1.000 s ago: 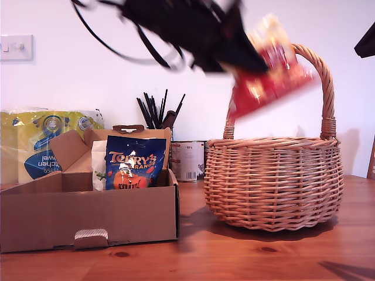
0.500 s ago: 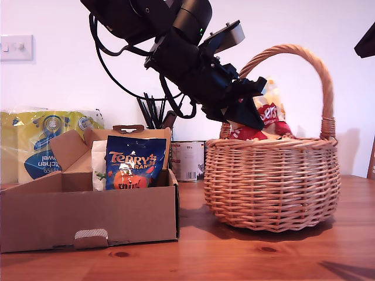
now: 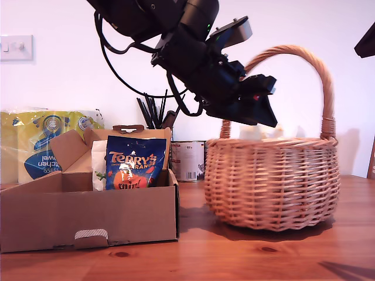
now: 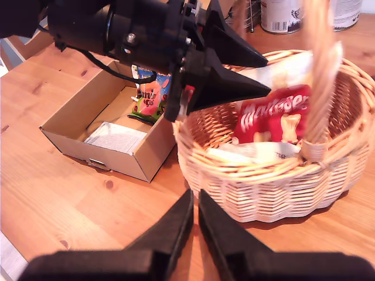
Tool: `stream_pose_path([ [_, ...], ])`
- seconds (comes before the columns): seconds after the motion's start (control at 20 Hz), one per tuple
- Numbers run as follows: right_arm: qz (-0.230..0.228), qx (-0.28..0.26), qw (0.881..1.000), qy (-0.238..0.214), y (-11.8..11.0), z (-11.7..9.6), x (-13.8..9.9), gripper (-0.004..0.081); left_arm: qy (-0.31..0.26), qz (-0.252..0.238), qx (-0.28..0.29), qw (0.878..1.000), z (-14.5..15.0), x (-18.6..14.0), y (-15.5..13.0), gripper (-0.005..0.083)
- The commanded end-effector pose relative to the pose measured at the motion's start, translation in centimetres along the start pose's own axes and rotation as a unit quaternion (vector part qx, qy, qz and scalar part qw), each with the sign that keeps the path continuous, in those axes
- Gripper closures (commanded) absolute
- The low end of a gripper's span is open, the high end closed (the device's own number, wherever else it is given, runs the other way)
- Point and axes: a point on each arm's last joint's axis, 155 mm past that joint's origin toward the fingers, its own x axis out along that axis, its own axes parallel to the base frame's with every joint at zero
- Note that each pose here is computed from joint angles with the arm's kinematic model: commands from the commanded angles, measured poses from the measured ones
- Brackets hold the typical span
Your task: Move the bags of Easter eggs from the cardboard box on the left into the woven basket on the right side.
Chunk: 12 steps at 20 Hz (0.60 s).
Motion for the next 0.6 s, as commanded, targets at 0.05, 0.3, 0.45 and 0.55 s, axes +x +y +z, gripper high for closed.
stream_pose_path([
  [0.05,0.005,-0.006,1.000,-0.010,0.3,0.8,-0.2,0.0783,0.022,0.002,-0.001,1.000,-1.4,0.0,-0.2,0.0398],
  [0.3,0.005,-0.006,1.000,-0.009,0.3,0.7,-0.2,0.0783,0.069,-0.004,-0.012,0.998,-1.8,-3.2,-0.4,0.0753],
  [0.45,0.005,-0.005,1.000,-0.008,0.3,0.6,-0.2,0.0783,0.097,-0.003,-0.022,0.995,-2.0,-5.7,-0.1,0.0774],
  [0.55,0.005,-0.005,1.000,-0.007,0.3,0.6,-0.2,0.0783,0.106,0.004,-0.029,0.994,-2.0,-7.2,0.7,0.0779],
])
